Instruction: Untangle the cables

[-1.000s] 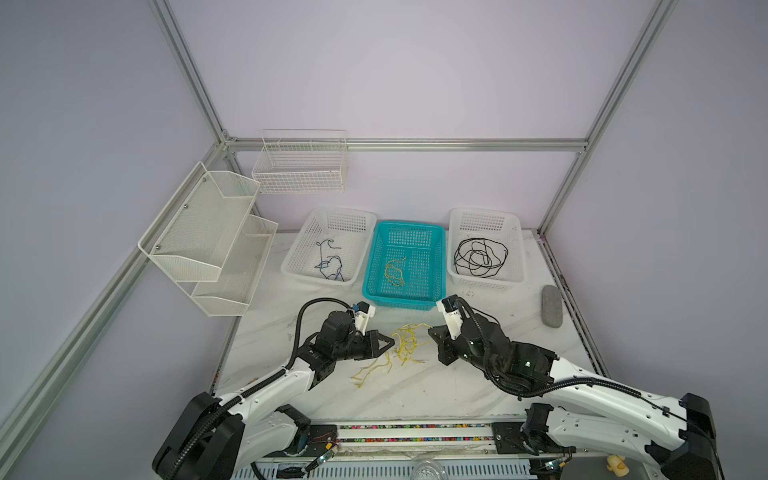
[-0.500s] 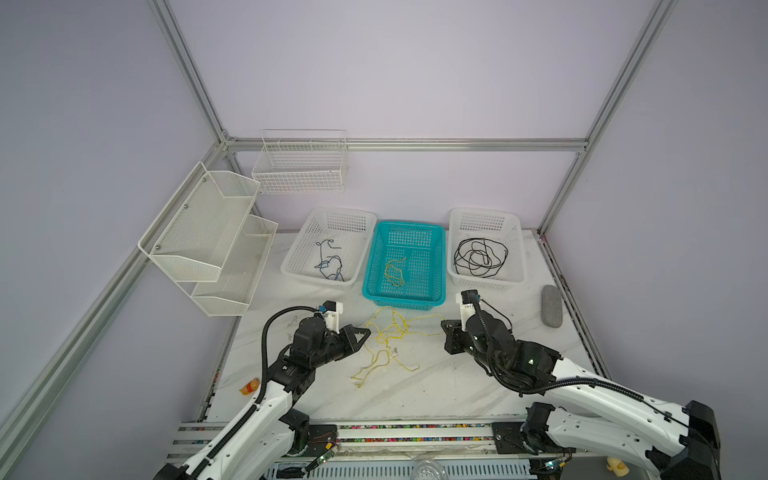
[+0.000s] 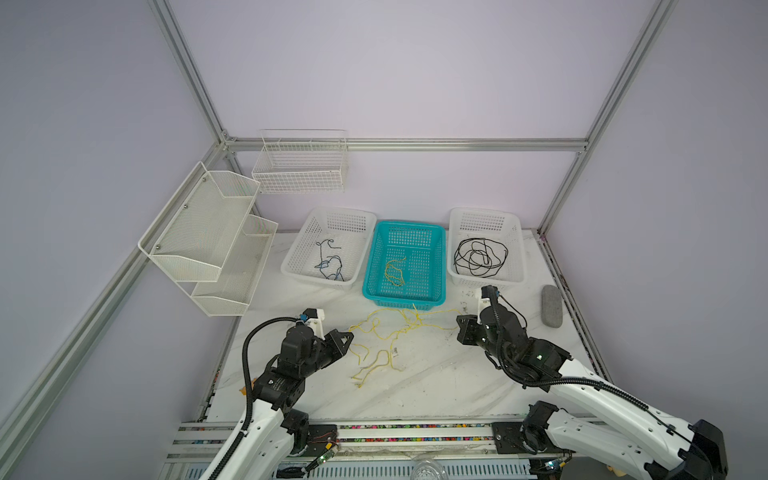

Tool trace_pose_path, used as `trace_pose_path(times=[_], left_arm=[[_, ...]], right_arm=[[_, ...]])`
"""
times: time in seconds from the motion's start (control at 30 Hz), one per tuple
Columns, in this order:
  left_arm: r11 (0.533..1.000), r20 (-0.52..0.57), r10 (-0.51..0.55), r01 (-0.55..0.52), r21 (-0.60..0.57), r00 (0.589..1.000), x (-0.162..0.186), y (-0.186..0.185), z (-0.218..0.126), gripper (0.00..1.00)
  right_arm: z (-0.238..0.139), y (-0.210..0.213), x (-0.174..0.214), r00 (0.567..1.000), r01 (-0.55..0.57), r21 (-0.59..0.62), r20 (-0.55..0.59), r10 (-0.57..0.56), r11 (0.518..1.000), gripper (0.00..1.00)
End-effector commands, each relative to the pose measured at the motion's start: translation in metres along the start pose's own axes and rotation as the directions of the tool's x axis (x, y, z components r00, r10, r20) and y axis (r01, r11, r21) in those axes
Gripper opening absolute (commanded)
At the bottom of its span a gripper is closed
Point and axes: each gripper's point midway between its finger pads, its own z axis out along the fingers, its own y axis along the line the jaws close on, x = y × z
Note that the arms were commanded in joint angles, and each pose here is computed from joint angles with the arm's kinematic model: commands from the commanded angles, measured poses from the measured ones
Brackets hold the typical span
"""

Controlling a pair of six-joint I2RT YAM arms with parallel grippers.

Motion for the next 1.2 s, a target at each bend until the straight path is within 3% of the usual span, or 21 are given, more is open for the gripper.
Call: trace_pose_path(times=[0.0, 0.13, 0.23, 0.37, 0.6, 0.8, 0.93, 1.1, 1.17], left_arm=[[0.993, 0.07, -0.011, 0.019, -0.114, 0.998, -0.008, 0.028, -0.003, 0.0], [0.989, 0.065, -0.02, 0.03, -0.142, 0.998, -0.007, 0.033, -0.002, 0.0], [0.995, 0.036, -0.043, 0.046, -0.085, 0.998, -0.002, 0.027, 0.007, 0.0], [0.998, -0.034, -0.059, 0.059, -0.01, 0.998, 0.007, 0.017, 0.02, 0.0], [0.999, -0.016, -0.026, 0.025, -0.047, 1.0, 0.0, 0.019, 0.021, 0.0], [0.998, -0.001, -0.01, 0.01, -0.069, 1.0, -0.004, 0.024, 0.025, 0.0], [0.992, 0.008, -0.012, 0.013, -0.122, 1.0, -0.006, 0.034, 0.026, 0.0], [0.995, 0.054, -0.026, 0.032, -0.098, 0.998, -0.017, 0.029, 0.028, 0.0], [0.992, 0.065, -0.013, 0.021, -0.121, 0.998, -0.021, 0.032, 0.028, 0.0]], right_arm=[[-0.009, -0.019, -0.013, 0.997, -0.008, 0.072, 0.072, 0.003, 0.997, 0.0], [-0.006, -0.014, -0.007, 0.999, 0.018, 0.043, 0.037, -0.02, 0.999, 0.0], [0.0, 0.013, 0.004, 0.998, 0.065, -0.114, -0.006, -0.066, 0.991, 0.0], [0.008, 0.048, 0.019, 0.99, 0.099, -0.294, -0.063, -0.123, 0.951, 0.0], [0.006, 0.085, 0.043, 0.97, 0.164, -0.49, -0.079, -0.231, 0.856, 0.0], [0.021, 0.09, 0.074, 0.942, 0.224, -0.452, -0.126, -0.31, 0.863, 0.0], [0.009, 0.107, 0.082, 0.936, 0.224, -0.541, -0.112, -0.334, 0.811, 0.0], [0.008, 0.117, 0.116, 0.88, 0.28, -0.58, -0.163, -0.446, 0.765, 0.0], [0.006, 0.115, 0.108, 0.89, 0.31, -0.527, -0.132, -0.437, 0.791, 0.0]])
